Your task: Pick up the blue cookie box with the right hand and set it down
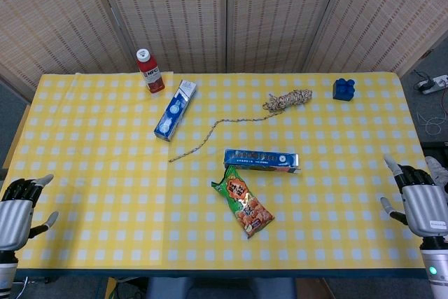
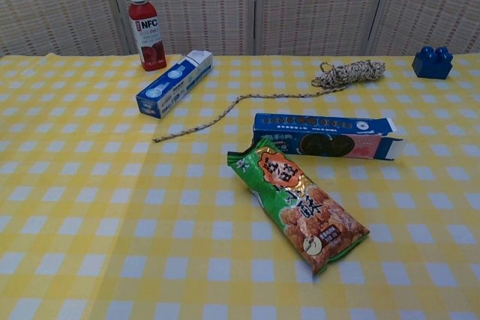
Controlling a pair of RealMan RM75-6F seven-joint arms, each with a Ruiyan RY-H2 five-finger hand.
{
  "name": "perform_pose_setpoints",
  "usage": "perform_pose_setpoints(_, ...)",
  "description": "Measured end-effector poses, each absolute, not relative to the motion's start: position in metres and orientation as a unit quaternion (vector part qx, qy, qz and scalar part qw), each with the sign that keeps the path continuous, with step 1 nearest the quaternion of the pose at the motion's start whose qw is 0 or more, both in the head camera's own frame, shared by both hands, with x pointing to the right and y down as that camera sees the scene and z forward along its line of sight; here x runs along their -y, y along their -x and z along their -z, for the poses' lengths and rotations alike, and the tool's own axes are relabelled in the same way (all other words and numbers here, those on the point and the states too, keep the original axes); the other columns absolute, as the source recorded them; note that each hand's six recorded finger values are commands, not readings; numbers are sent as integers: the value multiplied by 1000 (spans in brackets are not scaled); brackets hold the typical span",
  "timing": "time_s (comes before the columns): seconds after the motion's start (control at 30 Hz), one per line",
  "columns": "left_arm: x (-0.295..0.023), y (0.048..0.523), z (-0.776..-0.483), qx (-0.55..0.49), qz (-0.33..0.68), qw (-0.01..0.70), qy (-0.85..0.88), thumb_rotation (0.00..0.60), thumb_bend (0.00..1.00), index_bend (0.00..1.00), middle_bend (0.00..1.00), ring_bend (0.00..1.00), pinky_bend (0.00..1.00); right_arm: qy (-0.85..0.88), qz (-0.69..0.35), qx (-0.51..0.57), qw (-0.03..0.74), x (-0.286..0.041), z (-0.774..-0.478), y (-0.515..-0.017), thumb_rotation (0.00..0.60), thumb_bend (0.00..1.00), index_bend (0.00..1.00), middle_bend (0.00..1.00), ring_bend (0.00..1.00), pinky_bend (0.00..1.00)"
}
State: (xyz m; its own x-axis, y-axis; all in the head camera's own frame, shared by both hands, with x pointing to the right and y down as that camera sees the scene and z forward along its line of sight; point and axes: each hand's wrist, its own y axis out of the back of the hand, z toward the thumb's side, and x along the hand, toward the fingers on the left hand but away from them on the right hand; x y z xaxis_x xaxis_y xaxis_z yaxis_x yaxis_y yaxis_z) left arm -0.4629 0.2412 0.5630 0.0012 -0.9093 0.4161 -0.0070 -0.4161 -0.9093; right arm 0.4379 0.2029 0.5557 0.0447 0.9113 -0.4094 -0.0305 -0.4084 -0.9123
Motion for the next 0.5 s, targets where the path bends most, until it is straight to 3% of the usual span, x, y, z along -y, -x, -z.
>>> perform_pose_setpoints(0.5, -247, 461, -563, -384, 593, 379, 598, 600, 268, 213, 249, 197, 122, 638, -551, 340, 417, -178, -558, -408, 600, 230, 88, 243, 202, 242)
